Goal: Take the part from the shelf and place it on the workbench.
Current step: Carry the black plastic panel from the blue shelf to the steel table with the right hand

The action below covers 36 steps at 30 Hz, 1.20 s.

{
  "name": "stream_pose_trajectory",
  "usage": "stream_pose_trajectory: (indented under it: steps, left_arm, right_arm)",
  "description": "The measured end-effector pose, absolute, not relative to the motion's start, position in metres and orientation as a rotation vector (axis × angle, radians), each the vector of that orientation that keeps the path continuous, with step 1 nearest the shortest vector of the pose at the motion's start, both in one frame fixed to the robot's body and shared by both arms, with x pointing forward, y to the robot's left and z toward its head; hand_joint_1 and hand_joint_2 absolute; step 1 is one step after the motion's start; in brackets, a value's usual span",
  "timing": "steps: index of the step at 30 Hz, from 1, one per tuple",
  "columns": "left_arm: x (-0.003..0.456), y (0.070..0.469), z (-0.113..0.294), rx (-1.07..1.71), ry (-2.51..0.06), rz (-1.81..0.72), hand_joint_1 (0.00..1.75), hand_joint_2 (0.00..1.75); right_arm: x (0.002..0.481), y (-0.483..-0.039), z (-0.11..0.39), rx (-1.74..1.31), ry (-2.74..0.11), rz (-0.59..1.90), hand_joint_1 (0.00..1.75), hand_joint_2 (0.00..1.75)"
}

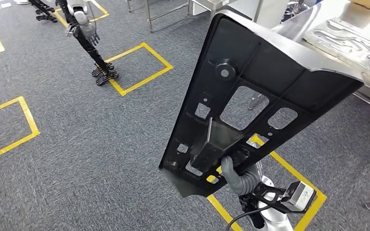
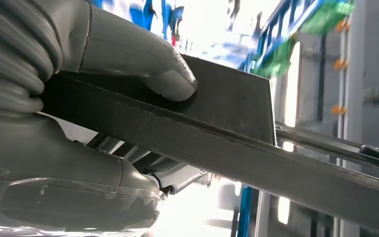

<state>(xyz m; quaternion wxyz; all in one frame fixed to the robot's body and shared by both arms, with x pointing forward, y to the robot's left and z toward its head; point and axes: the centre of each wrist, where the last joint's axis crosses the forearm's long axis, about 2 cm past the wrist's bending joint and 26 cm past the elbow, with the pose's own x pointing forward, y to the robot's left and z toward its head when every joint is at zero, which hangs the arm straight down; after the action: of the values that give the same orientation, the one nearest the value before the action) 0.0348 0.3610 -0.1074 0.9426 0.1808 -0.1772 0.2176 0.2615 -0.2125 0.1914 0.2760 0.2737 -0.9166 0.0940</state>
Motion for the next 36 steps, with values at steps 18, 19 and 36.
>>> stream_pose_trajectory:
  steps: [18, 19, 36]
  left_arm:
    - [0.036, 0.359, -0.107, 0.389, -0.335, 0.471, 0.0, 1.75]
    - [0.037, 0.359, -0.107, 0.388, -0.335, 0.471, 0.0, 1.75]
    - [0.035, 0.355, -0.108, 0.39, -0.326, 0.492, 0.0, 1.75]
  right_arm:
    - [0.267, -0.206, 0.193, 0.766, -2.456, 0.229, 1.75, 1.75]
    - [0.267, -0.206, 0.193, 0.767, -2.458, 0.231, 1.75, 1.75]
    - [0.271, -0.199, 0.194, 0.809, -2.445, 0.274, 1.75, 1.75]
